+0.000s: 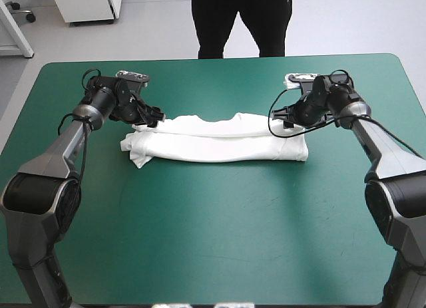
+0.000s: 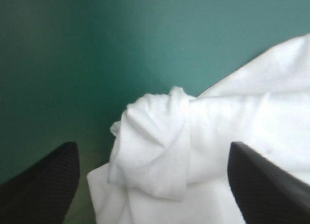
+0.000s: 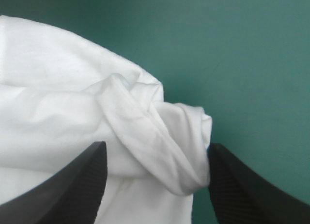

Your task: Fold the cloth

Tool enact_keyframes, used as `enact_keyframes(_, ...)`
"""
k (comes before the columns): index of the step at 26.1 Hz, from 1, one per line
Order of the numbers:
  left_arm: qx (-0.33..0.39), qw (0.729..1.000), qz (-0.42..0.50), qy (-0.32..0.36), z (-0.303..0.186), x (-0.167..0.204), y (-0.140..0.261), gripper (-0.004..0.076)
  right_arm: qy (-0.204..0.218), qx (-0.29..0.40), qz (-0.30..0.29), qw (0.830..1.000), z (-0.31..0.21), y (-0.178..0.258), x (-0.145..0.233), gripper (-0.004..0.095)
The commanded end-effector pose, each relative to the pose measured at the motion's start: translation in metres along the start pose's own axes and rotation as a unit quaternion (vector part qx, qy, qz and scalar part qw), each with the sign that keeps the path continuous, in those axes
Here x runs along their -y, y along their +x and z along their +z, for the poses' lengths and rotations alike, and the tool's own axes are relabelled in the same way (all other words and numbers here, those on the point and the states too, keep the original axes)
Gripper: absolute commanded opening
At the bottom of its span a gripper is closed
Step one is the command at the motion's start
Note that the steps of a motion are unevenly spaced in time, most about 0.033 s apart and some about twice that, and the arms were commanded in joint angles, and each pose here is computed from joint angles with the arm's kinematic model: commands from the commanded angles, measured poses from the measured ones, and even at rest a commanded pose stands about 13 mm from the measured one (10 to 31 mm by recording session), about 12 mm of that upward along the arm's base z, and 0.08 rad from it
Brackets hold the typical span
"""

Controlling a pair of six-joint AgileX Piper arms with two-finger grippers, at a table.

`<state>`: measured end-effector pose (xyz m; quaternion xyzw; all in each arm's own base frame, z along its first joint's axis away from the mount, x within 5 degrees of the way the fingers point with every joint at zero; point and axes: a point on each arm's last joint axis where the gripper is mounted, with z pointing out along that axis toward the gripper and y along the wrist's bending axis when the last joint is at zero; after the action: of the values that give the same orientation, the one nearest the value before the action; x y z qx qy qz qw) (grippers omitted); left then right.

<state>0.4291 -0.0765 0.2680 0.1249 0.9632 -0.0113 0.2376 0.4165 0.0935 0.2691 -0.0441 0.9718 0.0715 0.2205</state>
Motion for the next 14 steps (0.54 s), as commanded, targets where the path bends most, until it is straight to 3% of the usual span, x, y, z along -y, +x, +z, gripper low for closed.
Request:
enact_keyframes(1,0.081,0.997,0.004,0.002,-0.063,0.001,-0.015,0.0637,-0.003,0.078,-0.013,0.997,-0.064,-0.011,-0.002,0.0557)
enact_keyframes(4,0.099,0.995,-0.003,0.020,-0.081,0.004,-0.015,0.0591,-0.001,0.092,-0.017,0.996,-0.087,-0.008,-0.003,0.0515)
enact_keyframes(6,0.106,0.994,-0.002,0.039,-0.088,0.009,-0.015,0.0478,0.000,0.100,-0.019,0.995,-0.101,-0.005,-0.003,0.0509)
enact_keyframes(11,0.103,0.990,0.052,0.083,-0.092,0.043,-0.014,-0.0006,0.001,0.105,-0.021,0.994,-0.119,0.000,-0.004,0.0509)
enact_keyframes(14,0.130,0.979,0.100,0.118,-0.095,0.091,-0.017,-0.0009,-0.002,0.093,-0.013,0.996,-0.119,0.002,-0.004,0.0509)
